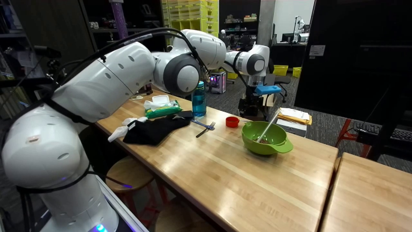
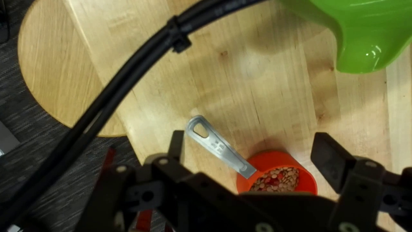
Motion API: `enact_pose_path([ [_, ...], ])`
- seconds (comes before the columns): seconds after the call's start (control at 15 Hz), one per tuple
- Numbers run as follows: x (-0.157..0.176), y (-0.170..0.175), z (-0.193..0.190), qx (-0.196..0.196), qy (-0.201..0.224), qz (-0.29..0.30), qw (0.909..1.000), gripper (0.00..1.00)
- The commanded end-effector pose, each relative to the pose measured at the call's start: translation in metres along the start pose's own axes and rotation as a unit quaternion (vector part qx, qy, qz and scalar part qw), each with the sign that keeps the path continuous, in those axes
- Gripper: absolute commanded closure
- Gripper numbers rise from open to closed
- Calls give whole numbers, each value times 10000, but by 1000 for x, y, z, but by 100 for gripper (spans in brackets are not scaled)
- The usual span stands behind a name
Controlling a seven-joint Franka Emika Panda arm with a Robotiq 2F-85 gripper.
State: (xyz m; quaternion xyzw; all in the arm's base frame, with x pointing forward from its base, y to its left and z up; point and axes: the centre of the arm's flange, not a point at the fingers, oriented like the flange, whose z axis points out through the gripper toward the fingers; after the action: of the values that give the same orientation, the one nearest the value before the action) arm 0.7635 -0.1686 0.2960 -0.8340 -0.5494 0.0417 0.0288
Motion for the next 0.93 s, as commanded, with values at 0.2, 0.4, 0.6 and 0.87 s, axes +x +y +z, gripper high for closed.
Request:
enact_pose_path([
  [0.2, 9, 30, 0, 58, -165, -404, 9990, 0],
  [0.4, 8, 34, -2, 99, -259, -635, 9976, 0],
  [0.6, 8, 35, -1, 132, -298, -809, 9962, 0],
  [0.87, 9, 37, 9, 167, -291, -913, 9953, 0],
])
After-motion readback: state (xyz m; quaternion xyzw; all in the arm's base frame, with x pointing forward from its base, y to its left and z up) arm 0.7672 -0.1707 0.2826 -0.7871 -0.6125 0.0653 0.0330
